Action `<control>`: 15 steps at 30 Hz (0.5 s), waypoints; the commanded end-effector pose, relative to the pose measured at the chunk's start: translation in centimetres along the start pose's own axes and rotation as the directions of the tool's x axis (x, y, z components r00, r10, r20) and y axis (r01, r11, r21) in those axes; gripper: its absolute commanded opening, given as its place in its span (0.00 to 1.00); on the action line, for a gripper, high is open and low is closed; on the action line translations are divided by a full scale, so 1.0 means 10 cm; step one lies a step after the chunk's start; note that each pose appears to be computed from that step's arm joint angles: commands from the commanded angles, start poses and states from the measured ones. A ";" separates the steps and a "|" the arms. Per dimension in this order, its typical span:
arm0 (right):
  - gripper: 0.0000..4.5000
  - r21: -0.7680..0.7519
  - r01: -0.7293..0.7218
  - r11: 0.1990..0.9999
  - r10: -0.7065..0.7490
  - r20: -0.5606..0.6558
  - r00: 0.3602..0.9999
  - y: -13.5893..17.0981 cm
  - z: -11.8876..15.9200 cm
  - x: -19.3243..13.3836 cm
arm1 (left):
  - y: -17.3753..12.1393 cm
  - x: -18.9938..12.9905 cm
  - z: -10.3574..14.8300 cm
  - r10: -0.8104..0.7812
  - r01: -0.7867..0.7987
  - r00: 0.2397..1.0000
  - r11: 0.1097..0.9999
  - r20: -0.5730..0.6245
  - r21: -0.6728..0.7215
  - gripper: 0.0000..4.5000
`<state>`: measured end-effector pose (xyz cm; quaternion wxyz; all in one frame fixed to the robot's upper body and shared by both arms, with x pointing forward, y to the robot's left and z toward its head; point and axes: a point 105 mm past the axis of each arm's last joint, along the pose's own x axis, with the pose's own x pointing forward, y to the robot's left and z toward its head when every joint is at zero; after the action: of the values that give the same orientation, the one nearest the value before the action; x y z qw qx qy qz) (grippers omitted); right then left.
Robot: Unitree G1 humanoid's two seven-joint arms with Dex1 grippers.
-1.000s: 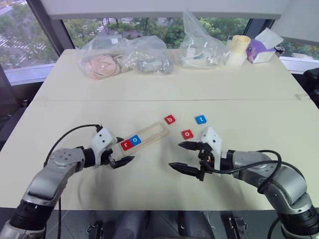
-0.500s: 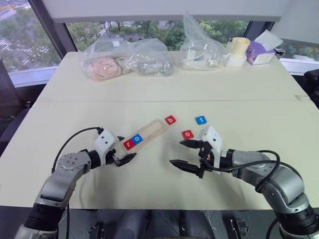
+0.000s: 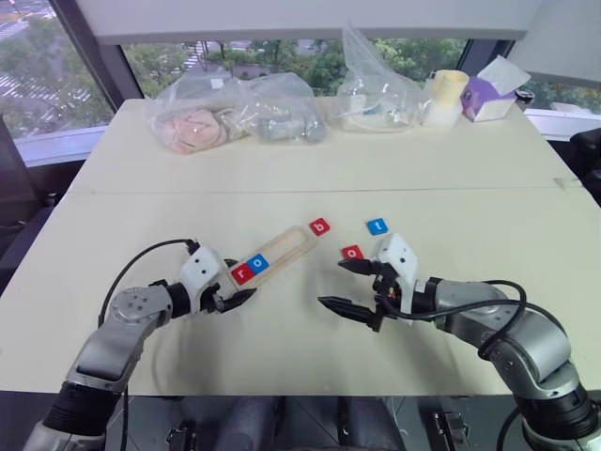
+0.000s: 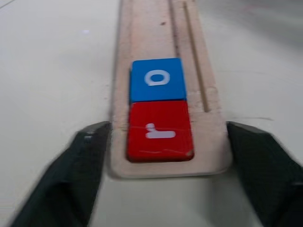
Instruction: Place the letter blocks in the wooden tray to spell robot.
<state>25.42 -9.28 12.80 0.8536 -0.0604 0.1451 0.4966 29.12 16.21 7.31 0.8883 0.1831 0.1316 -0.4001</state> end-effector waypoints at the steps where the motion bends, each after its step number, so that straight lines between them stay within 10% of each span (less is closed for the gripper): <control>1: 1.00 -0.023 0.008 1.000 -0.007 0.033 0.999 -0.01 0.09 -0.01 | 0.03 -0.01 -0.20 0.019 -0.020 0.996 1.000 -0.083 -0.017 0.70; 15: 1.00 -0.020 0.195 0.981 -0.195 0.012 0.981 -0.47 0.08 -0.38 | 0.08 -0.20 0.26 -0.386 0.395 0.918 0.888 -0.085 0.233 0.70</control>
<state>27.81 -14.23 13.27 0.8941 -0.0734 0.1532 0.4144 29.08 17.52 10.19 0.7771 0.2669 0.1434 -0.5516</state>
